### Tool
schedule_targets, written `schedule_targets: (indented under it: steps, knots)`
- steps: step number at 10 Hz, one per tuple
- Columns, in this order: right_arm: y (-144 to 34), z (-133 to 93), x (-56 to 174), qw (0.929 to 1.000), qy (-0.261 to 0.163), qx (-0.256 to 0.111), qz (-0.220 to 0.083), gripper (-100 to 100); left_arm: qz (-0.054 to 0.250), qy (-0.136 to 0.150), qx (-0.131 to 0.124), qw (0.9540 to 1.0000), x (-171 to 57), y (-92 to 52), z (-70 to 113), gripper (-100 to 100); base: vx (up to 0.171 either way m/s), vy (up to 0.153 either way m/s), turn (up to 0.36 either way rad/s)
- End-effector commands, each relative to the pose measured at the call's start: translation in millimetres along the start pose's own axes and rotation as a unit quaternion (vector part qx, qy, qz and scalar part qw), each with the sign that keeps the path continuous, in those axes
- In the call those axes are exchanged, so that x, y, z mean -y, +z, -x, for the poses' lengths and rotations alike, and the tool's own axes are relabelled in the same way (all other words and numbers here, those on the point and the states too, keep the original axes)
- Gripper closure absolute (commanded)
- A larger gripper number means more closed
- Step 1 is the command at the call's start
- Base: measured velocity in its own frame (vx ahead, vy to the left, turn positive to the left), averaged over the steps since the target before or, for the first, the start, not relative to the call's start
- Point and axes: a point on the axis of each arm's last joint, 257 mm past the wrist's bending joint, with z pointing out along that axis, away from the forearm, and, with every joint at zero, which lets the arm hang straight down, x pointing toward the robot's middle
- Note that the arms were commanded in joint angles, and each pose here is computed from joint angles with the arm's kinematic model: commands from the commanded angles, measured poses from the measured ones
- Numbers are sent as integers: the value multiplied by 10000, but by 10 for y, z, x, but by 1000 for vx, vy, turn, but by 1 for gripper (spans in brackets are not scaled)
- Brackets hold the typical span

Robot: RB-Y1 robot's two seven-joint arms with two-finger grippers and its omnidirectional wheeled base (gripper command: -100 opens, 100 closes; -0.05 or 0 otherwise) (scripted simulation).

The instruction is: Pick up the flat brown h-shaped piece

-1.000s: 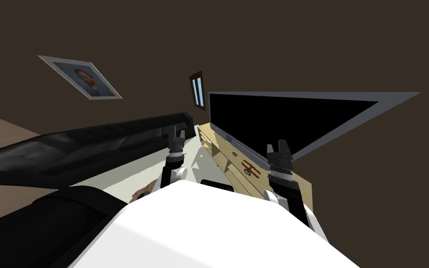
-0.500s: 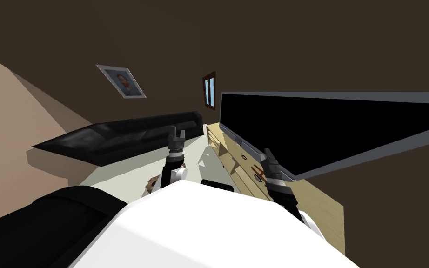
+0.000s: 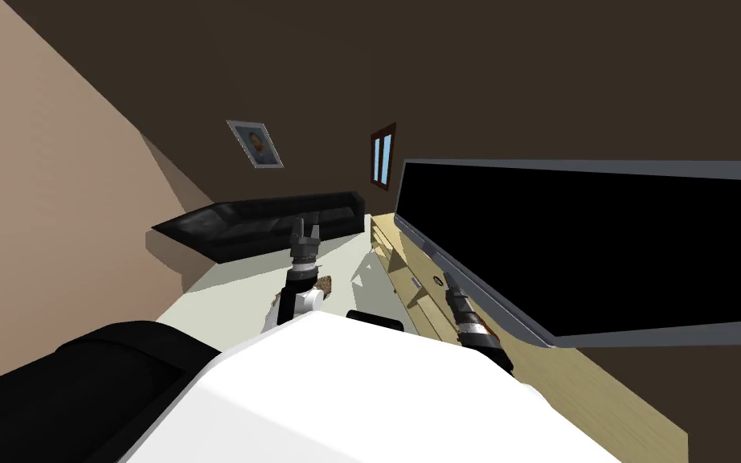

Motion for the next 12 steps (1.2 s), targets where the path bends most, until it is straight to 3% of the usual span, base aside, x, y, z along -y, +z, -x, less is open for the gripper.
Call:
schedule_targets:
  steps: [1, 3, 5, 6, 9, 10, 12]
  knots:
    - [-81, -33, 230, 9996, -97, -117, -231, -100, 0, 0, 0, 10000, 0, 0, 0, 0, 7, 45, 75]
    - [-361, -232, 738, 9935, -410, -528, -917, -100, 0, 0, 0, 10000, 0, 0, 0, 0, 13, 39, 337]
    - [-720, -415, 1210, 9802, -746, -969, -1560, -100, 0, 1, 0, 10000, 0, 0, 0, 0, 34, 27, 415]
    - [-732, -417, 1235, 9797, -746, -974, -1586, -100, 0, 1, 0, 10000, 0, 0, 0, 0, 28, 4, 155]
    - [-1429, -641, 1902, 9450, -1270, -1683, -2501, -100, 0, 1, 0, 10000, 0, 0, 1, 0, 28, -6, 388]
    - [-1429, -641, 1902, 9450, -1270, -1683, -2501, -100, 1, 1, 0, 10000, 0, 0, 1, 0, 30, -19, 153]
    - [-1951, -740, 2264, 9142, -1621, -2166, -3017, -100, 1, 2, 0, 10000, 0, 0, 1, 0, 27, -16, 329]
